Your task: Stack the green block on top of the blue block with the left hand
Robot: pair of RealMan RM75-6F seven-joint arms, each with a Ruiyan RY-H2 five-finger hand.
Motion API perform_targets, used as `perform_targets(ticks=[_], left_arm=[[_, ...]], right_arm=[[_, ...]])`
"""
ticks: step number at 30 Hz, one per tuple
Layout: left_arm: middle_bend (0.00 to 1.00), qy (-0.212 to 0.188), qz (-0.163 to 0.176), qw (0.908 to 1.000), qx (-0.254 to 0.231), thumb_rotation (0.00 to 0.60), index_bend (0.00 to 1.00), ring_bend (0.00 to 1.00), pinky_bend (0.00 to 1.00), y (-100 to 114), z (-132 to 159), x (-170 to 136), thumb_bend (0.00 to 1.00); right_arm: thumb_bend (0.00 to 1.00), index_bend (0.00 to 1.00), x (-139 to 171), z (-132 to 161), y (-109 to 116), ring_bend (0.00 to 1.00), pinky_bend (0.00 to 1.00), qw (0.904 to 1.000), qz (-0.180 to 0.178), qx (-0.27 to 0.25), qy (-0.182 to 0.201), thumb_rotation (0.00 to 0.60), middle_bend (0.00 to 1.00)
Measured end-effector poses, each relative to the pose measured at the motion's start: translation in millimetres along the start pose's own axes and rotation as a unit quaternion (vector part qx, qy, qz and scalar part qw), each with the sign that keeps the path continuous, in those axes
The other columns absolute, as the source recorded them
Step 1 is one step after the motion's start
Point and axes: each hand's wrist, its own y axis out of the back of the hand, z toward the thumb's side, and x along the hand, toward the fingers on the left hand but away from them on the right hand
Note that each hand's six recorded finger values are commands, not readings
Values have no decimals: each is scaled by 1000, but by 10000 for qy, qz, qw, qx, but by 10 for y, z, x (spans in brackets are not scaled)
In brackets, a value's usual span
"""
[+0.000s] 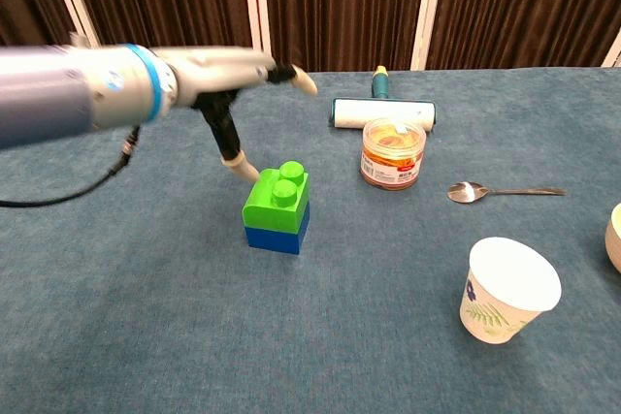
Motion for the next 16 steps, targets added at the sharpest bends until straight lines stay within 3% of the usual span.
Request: perform_targets(ticks=[9,16], left_arm=[[0,321,720,9968,89,600,0,0,0,369,-498,-650,93],[0,722,1175,9904,-18,600,0,0,0,244,-932,-1440,92]], right_arm=[[0,0,9,-30,59,0,0,9999,-75,-92,22,600,0],[0,0,-30,-8,84,0,0,9997,-181,-79,161,600,0]])
